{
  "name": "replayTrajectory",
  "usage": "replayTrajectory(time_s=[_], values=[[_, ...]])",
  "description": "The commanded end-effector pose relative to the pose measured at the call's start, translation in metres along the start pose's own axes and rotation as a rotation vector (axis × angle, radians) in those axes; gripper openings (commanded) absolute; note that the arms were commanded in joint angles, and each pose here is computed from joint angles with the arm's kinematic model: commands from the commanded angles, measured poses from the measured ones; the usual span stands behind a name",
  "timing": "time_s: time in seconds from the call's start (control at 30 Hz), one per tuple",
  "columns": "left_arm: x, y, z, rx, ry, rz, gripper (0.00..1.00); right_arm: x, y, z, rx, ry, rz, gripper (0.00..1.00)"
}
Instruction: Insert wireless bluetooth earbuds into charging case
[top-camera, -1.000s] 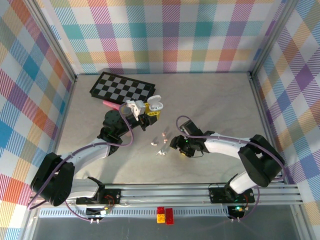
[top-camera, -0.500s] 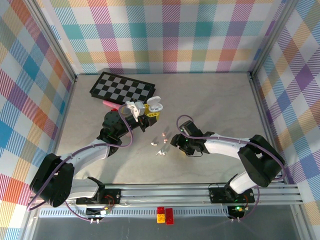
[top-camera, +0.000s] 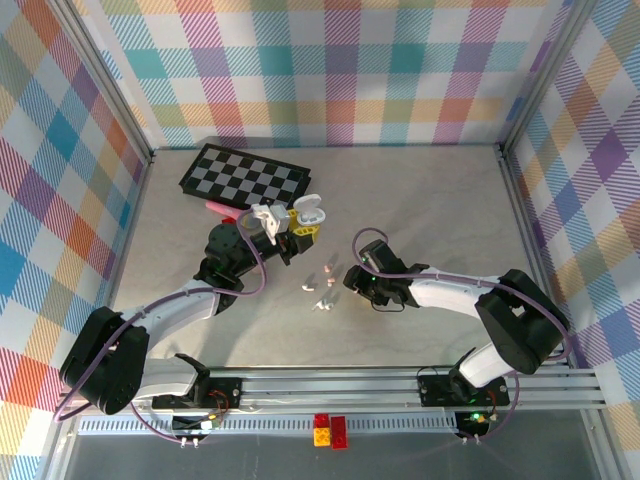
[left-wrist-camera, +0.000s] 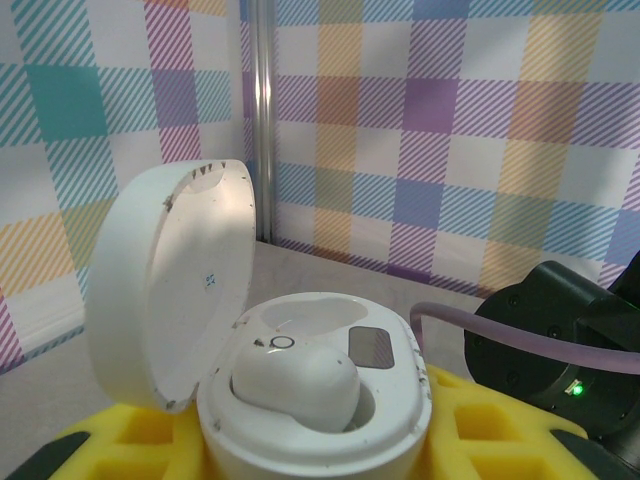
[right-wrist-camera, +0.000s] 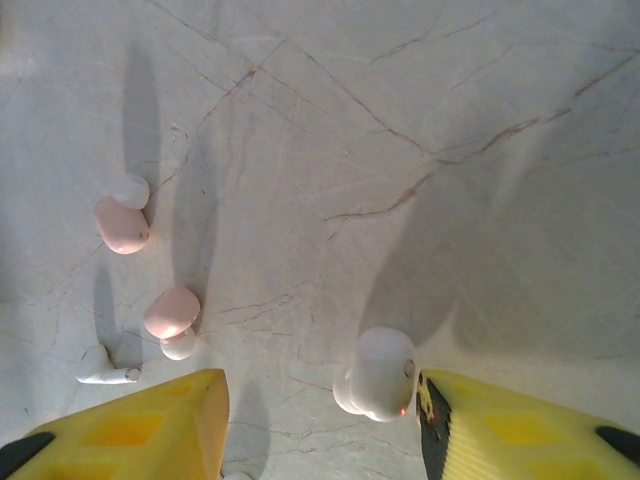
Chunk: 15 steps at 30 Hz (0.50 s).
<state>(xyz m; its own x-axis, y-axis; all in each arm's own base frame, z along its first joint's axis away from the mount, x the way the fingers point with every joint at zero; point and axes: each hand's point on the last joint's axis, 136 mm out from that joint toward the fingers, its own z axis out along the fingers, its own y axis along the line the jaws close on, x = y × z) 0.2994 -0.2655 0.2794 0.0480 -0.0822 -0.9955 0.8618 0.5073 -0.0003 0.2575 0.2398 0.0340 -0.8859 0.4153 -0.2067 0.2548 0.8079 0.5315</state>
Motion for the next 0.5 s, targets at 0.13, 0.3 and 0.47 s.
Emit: replayTrajectory(time_s=[0.13,0.3,0.47], values=[[-0.0142,0.0007,-0.0030,0.000,-0.049,0.019,0.33,-0.0019,-0.0082,0.0081,0.016,-0.009,-0.018,0.41],[-0.0142,0.0003,-0.0030,0.002,-0.049,0.019,0.33,-0.0013,-0.0108,0.0121,0.021,-0.004,-0.017,0.37],[-0.0130,0.0001,-0.0030,0.004,-0.046,0.018,0.33,-0.0015,-0.0130,0.0141,0.024,-0.007,-0.018,0.31]])
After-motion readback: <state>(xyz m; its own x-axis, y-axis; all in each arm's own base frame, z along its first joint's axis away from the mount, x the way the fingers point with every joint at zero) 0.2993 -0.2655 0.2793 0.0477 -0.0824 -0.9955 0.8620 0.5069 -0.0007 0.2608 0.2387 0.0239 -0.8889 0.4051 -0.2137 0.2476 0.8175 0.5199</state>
